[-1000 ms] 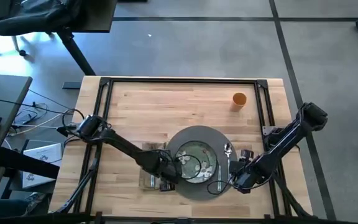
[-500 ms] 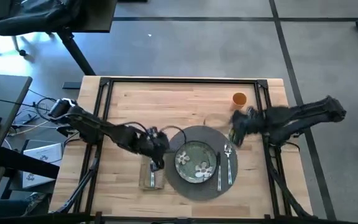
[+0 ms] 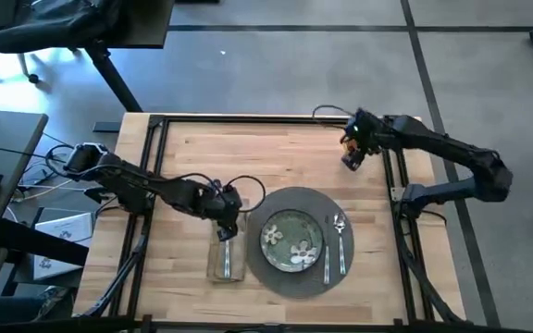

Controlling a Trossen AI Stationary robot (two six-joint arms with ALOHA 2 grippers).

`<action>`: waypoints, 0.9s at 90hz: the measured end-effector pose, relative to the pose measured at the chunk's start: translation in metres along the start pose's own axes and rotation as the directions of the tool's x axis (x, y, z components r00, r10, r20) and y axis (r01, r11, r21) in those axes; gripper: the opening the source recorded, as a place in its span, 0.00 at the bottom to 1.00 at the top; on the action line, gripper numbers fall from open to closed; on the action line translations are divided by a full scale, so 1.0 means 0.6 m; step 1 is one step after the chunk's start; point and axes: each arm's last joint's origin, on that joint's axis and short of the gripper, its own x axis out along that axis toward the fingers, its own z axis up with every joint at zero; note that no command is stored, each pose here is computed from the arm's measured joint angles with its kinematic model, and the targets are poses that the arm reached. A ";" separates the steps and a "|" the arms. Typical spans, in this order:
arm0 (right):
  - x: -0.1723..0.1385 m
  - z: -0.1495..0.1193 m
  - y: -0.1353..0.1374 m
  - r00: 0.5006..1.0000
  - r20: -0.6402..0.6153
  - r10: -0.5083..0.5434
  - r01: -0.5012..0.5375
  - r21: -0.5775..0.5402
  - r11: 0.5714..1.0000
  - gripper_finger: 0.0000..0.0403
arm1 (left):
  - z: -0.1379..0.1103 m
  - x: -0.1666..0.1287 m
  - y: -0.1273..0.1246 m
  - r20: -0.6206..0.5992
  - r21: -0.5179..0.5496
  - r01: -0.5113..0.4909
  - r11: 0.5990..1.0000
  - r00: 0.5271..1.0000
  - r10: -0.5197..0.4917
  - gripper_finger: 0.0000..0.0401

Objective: Set table place
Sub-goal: Put the orange cup to the top of the gray placemat

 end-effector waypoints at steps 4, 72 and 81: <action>0.015 0.008 -0.007 0.999 -0.029 0.021 -0.022 -0.002 1.000 0.56 | 0.001 0.000 -0.001 0.005 -0.002 0.003 1.000 1.000 -0.003 0.19; 0.119 0.036 -0.010 0.967 -0.250 0.054 -0.070 -0.057 0.996 0.03 | -0.001 -0.001 -0.003 0.000 0.004 0.009 1.000 1.000 -0.009 0.19; 0.093 0.031 0.004 0.967 -0.232 0.110 -0.133 -0.085 0.987 0.01 | -0.001 -0.001 -0.002 0.000 0.003 0.008 1.000 1.000 -0.008 0.19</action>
